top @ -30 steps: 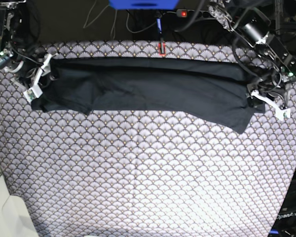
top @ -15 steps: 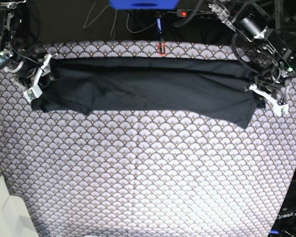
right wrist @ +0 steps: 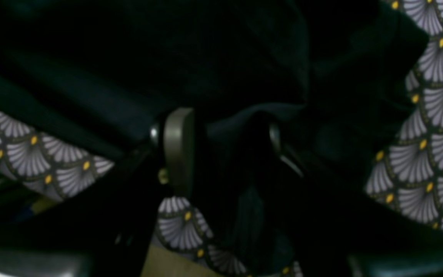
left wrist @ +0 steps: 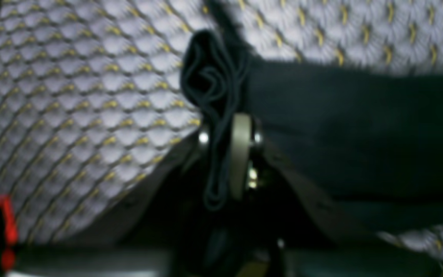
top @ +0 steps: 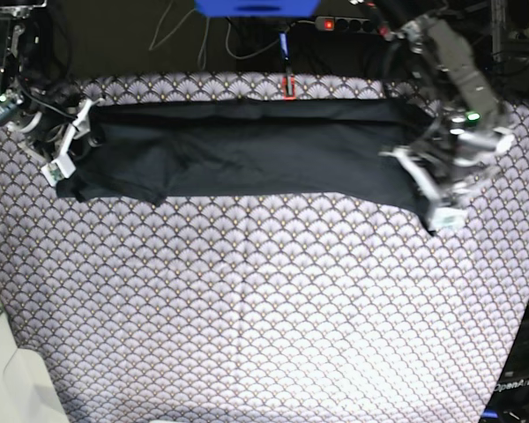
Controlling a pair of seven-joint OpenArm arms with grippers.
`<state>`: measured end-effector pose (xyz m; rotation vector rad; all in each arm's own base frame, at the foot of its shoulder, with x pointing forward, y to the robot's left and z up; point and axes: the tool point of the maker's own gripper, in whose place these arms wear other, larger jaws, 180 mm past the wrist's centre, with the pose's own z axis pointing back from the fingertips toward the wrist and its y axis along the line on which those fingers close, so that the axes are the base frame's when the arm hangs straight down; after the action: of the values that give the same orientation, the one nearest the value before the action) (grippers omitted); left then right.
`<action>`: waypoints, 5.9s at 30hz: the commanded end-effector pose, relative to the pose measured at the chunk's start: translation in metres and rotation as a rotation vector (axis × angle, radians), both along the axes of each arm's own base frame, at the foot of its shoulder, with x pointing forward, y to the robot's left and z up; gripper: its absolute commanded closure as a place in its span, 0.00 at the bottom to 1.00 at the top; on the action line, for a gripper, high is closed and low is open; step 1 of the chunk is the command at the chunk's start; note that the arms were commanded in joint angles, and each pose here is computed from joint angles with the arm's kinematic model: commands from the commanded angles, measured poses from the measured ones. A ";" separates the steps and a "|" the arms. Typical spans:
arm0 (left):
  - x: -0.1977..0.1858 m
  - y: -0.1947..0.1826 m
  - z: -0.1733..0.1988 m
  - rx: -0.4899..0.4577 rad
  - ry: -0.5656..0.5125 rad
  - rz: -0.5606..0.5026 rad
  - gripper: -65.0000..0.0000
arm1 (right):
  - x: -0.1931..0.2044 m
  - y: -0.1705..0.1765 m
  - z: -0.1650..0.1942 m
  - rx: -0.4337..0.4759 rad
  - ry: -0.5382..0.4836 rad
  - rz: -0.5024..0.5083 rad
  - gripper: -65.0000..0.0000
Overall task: Fold the T-shirt properly
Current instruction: 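Fold the shirt end with the left gripper toward the right gripper, then release the folded end with the left gripper and reposition both grippers, then grasp the strip end with the right gripper and fold it toward the left gripper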
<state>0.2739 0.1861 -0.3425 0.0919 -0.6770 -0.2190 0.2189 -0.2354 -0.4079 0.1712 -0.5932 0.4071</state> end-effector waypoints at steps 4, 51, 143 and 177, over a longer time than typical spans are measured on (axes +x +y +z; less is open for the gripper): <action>0.003 -0.048 0.001 -0.015 -0.012 -0.153 1.00 | 0.008 -0.004 0.010 -0.003 -0.039 0.004 0.60; -0.018 -0.276 0.032 -0.517 -0.093 -0.667 0.64 | 0.004 0.002 0.006 0.014 -0.030 -0.001 0.60; -0.021 -0.067 -0.014 -0.492 -0.051 -0.164 0.22 | 0.028 -0.020 0.090 -0.081 -0.258 -0.116 0.99; -0.028 -0.057 -0.019 -0.460 -0.033 -0.167 0.22 | 0.042 0.272 0.111 0.309 -0.188 0.403 0.98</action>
<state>0.2383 0.1292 -0.3720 -0.3981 -0.7082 -0.2102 0.2546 0.0280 -0.3124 0.5221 -0.7466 0.7272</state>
